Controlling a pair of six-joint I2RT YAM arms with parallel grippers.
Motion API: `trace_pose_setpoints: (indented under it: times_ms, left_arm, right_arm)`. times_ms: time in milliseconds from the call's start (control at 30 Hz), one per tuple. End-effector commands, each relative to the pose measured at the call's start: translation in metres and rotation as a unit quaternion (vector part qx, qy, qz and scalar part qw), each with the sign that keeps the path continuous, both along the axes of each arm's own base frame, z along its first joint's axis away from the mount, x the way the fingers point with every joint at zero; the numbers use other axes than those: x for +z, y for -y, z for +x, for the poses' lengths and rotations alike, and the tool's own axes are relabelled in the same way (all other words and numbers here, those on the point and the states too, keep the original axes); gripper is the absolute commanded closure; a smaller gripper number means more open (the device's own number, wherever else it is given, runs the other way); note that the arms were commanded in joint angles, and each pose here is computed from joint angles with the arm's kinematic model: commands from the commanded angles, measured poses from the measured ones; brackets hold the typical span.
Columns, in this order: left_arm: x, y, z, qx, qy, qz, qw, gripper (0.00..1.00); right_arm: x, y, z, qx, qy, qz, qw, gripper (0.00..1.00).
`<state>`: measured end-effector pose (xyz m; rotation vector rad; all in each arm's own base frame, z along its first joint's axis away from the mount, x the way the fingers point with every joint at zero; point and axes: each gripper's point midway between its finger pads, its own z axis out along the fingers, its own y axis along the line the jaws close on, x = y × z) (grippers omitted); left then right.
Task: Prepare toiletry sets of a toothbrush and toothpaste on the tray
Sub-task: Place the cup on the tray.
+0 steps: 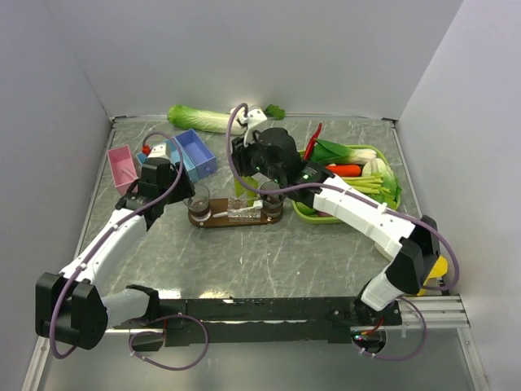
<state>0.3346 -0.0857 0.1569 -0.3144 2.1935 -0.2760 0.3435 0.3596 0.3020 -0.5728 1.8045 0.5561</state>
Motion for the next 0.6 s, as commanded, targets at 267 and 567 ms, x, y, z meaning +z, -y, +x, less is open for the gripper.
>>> trace_pose_setpoints:
  times_ms: [267,567]
  left_arm:
    - [0.127,0.001,0.007,-0.044,0.188,0.02,0.981,0.08]
    - [0.18,0.1,-0.073,-0.359,0.277,-0.109,0.885,0.02]
  right_arm:
    - [0.071,0.013,-0.041,0.07,0.007,0.058,0.996,1.0]
    - [0.079,0.015,-0.061,0.109,-0.018,0.082,0.99,1.0]
